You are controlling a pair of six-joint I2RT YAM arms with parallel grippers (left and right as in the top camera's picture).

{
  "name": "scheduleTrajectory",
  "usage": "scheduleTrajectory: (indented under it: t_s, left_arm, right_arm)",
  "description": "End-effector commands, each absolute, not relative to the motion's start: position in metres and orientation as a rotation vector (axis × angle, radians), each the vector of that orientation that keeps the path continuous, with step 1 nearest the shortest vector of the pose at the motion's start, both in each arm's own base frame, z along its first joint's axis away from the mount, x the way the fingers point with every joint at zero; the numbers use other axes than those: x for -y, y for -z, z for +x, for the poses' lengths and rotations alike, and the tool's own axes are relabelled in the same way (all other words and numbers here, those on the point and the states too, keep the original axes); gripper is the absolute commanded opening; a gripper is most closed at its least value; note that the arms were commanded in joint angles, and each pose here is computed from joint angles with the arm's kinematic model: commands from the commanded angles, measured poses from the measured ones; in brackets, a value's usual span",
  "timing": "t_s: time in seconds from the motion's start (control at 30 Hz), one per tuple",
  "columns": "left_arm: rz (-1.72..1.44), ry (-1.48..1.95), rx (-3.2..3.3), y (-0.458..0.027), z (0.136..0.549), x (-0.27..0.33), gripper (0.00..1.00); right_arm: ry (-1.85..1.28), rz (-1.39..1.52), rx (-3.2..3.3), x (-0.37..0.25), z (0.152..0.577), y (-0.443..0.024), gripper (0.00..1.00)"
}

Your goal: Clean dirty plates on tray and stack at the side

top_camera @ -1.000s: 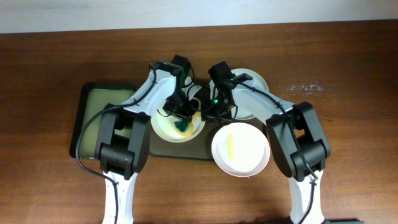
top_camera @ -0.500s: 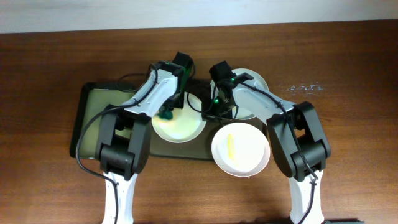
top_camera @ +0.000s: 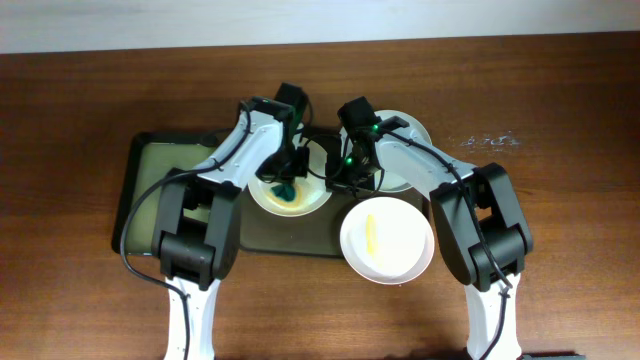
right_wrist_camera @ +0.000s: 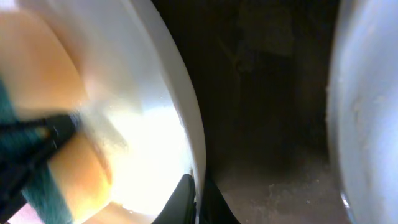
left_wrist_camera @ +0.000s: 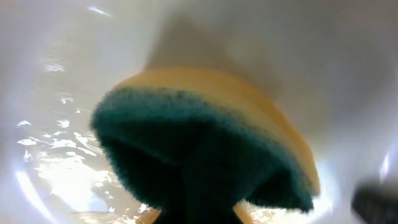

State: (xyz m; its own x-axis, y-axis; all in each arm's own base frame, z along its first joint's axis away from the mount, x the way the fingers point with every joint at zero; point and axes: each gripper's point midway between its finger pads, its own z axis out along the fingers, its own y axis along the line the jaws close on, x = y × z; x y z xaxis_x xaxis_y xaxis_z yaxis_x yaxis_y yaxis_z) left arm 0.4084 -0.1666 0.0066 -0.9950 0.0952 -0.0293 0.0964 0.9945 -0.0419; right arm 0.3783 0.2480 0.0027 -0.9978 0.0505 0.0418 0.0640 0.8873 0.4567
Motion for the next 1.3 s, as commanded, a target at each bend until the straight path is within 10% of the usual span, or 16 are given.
scheduleTrajectory:
  t_s: [0.0,0.63,1.27]
  left_arm:
    - [-0.334,-0.292,-2.89,-0.007,0.444,0.123,0.0]
    - [0.099,0.026,-2.878,-0.187,0.462,0.132,0.0]
    - [0.019,0.076,-2.921,-0.184,0.462,0.104,0.0]
  right_arm:
    - [0.607,-0.069,2.988,-0.239,0.358,0.026,0.04]
    - [0.558,0.069,3.131,-0.237,0.366,-0.038,0.04]
    - [-1.626,0.54,3.71,-0.212,0.341,-0.229,0.04]
